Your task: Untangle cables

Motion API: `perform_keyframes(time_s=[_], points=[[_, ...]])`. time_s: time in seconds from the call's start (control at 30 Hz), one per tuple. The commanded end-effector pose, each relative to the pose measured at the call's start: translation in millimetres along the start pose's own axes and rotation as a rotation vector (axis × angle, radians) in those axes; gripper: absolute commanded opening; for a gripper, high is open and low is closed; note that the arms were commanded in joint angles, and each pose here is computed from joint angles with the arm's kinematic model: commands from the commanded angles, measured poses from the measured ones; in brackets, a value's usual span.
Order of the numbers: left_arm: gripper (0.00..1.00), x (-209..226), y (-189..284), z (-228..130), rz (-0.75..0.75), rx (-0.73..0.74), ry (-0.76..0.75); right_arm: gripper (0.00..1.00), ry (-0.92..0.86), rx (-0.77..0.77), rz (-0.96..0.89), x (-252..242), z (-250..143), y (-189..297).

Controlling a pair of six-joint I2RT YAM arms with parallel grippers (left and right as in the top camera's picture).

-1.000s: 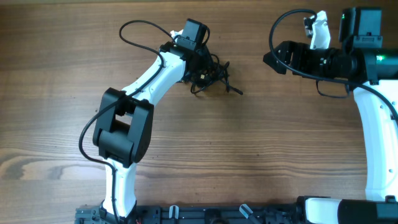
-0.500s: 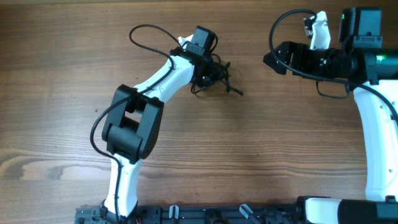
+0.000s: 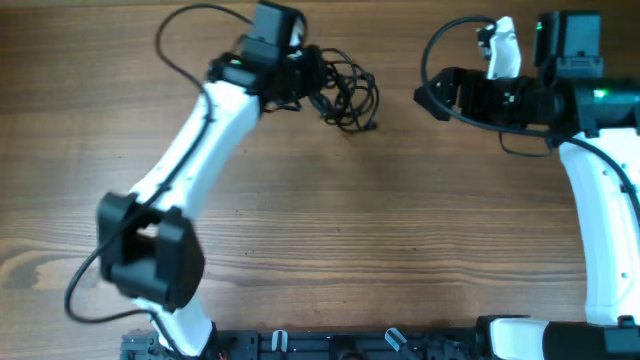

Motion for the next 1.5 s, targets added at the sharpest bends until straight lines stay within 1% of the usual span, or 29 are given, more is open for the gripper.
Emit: perform_keyframes(time_s=[0.0,0.03,0.17,0.2,0.23,0.3,0.37,0.5,0.57,0.6,0.67,0.77,0.83,0.87,0.93,1.0,1.1,1.2,1.27,1.3,1.37,1.47], points=[[0.04,-5.2,32.5,3.7,-0.194,0.079,0.045,0.99,0.027,0.016,0.032,17.5,-1.3,-9.9],[0.04,-0.9,40.2,4.4,-0.243,0.117,0.096,0.99,0.047,0.022,0.057,26.0,-2.8,-13.3],[0.04,4.0,53.1,5.9,-0.386,0.198,0.15,0.99,0.122,0.033,0.119,55.5,-9.5,-25.4],[0.04,5.2,54.4,5.7,-0.393,0.211,0.179,0.99,0.138,0.037,0.13,61.0,-11.5,-27.6],[0.04,6.1,54.9,4.5,-0.389,0.228,0.223,0.96,0.148,0.037,0.131,66.7,-13.3,-30.3],[0.04,6.3,55.6,2.0,-0.387,0.257,0.282,0.96,0.105,0.019,0.077,70.4,-13.9,-36.8],[0.03,3.9,56.8,1.0,-0.407,0.289,0.347,0.95,0.121,0.027,0.084,75.4,-14.5,-45.5],[0.04,0.2,59.3,-0.6,-0.44,0.332,0.408,0.92,0.104,0.079,0.073,75.9,-16.6,-72.7],[0.04,0.1,59.1,-0.8,-0.437,0.336,0.421,0.86,0.069,0.108,0.045,69.9,-16.0,-92.8],[0.04,0.2,59.3,-0.7,-0.438,0.335,0.42,0.79,0.059,0.121,0.038,66.1,-14.5,-103.3],[0.04,0.0,59.3,-0.8,-0.438,0.335,0.42,0.72,0.009,0.123,0.002,59.0,-12.2,-115.4],[0.04,0.2,59.3,-0.7,-0.438,0.335,0.42,0.57,-0.062,0.113,-0.072,46.2,-8.4,-133.6],[0.04,0.2,59.3,-0.7,-0.438,0.335,0.42,0.43,-0.085,0.099,-0.114,40.5,-6.9,-138.5],[0.04,0.1,59.3,-0.7,-0.438,0.335,0.42,0.34,-0.098,0.085,-0.141,37.7,-5.9,-138.7],[0.04,1.6,62.8,2.0,-0.47,0.341,0.422,0.19,-0.161,0.046,-0.248,25.8,-4.6,-136.0],[0.04,5.9,70.3,8.7,-0.531,0.345,0.422,0.11,-0.201,0.029,-0.319,15.1,-4.1,-132.2],[0.04,14.9,84.6,19.2,-0.634,0.353,0.423,0.06,-0.226,0.027,-0.342,4.9,-1.2,-127.6],[0.04,28.2,97.1,26.7,-0.691,0.354,0.444,0.04,-0.23,0.034,-0.351,1.6,-1.4,-126.1],[0.04,41.0,103.2,33.0,-0.69,0.32,0.453,0.04,-0.231,0.047,-0.359,0.6,-3.7,-125.5],[0.04,47.8,105.9,36.1,-0.687,0.29,0.433,0.04,-0.22,0.056,-0.357,0.6,-4.7,-125.4],[0.04,60.6,104.9,38.4,-0.622,0.227,0.402,0.04,-0.127,0.11,-0.283,7.3,-7.6,-127.2],[0.04,81.9,87.8,23.1,-0.316,0.19,0.436,0.04,0.019,0.198,-0.113,22.2,-13.9,-128.0]])
Point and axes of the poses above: each gripper's point midway between its finger pads, its own y axis back along the fingers, its own x axis along the line the jaws close on, z = x × y, the point moved 8 cm from there along y, back along the fingers, and after that the axes turned 7 degrees about -y, right-handed, at the moved point
